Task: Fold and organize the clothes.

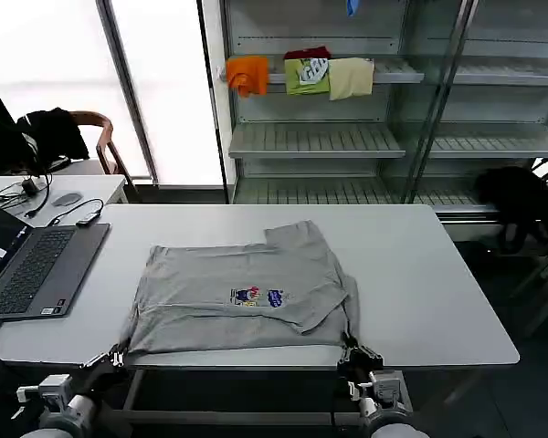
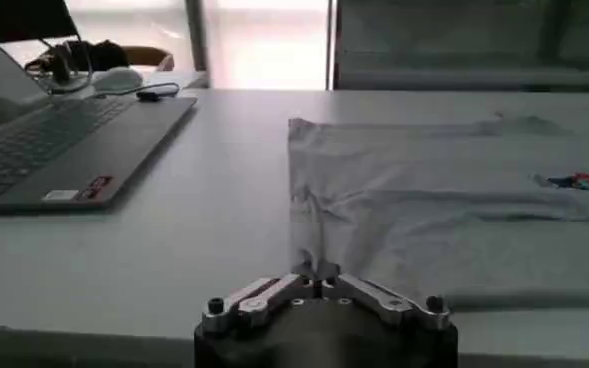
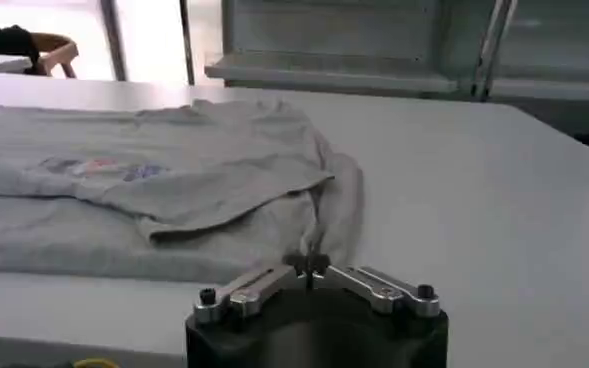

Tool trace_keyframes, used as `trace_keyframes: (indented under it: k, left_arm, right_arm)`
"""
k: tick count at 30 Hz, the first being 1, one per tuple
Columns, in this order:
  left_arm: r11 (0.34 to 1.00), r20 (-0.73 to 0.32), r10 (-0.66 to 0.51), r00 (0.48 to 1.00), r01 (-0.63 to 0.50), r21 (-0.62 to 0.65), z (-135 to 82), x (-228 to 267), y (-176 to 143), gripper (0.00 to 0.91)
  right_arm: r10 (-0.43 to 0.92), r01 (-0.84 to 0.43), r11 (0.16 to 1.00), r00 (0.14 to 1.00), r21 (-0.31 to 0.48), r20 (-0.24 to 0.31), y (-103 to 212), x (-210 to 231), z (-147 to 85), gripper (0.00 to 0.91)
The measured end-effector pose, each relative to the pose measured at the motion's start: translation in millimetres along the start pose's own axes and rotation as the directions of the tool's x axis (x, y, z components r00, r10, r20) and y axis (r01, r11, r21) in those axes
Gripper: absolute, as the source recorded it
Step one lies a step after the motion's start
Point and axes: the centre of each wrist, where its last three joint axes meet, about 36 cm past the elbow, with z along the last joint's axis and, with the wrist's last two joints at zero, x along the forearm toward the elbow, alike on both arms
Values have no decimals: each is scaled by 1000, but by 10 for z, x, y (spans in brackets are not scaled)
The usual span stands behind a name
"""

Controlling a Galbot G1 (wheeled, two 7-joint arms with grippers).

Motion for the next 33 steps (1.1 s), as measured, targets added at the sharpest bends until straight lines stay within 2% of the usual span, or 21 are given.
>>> trace_keyframes:
  k: [10, 11, 12, 13, 26, 27, 28, 29, 30, 33]
  left_arm:
    - [999, 13, -42, 999, 42, -6, 40, -28, 73, 20]
    - [999, 13, -43, 999, 43, -6, 41, -33, 76, 20]
    - [999, 13, -44, 999, 44, -6, 41, -45, 79, 20]
    - [999, 13, -44, 999, 44, -6, 39, -56, 79, 20]
    - [999, 24, -44, 999, 44, -13, -14, -128, 100, 20]
    - [999, 25, -44, 999, 45, -13, -18, -138, 105, 60]
    - [999, 26, -45, 999, 45, -12, -22, -149, 109, 786]
    - [999, 29, -45, 999, 45, -11, -28, -155, 110, 907]
    - [999, 31, -44, 999, 44, -11, -32, -158, 109, 907]
    - [999, 45, -43, 998, 44, -5, -51, -157, 107, 907]
  right_arm:
    - [11, -11, 1000, 1000, 17, -1, 22, 129, 18, 907]
    - [14, -14, 1000, 1000, 17, 0, 22, 128, 16, 655]
    - [15, -15, 1000, 1000, 16, 0, 25, 127, 15, 262]
    - [16, -16, 1000, 1000, 16, 0, 28, 126, 16, 0]
    - [11, -10, 999, 1000, 33, -16, 163, 289, 29, 0]
    - [13, -12, 999, 1000, 32, -15, 172, 293, 25, 0]
    - [18, -17, 999, 1000, 32, -13, 178, 294, 22, 131]
    - [23, -23, 999, 1000, 33, -10, 180, 294, 18, 756]
    - [29, -28, 999, 1000, 34, -5, 182, 295, 11, 907]
    - [44, -45, 998, 999, 34, 31, 164, 299, -48, 907]
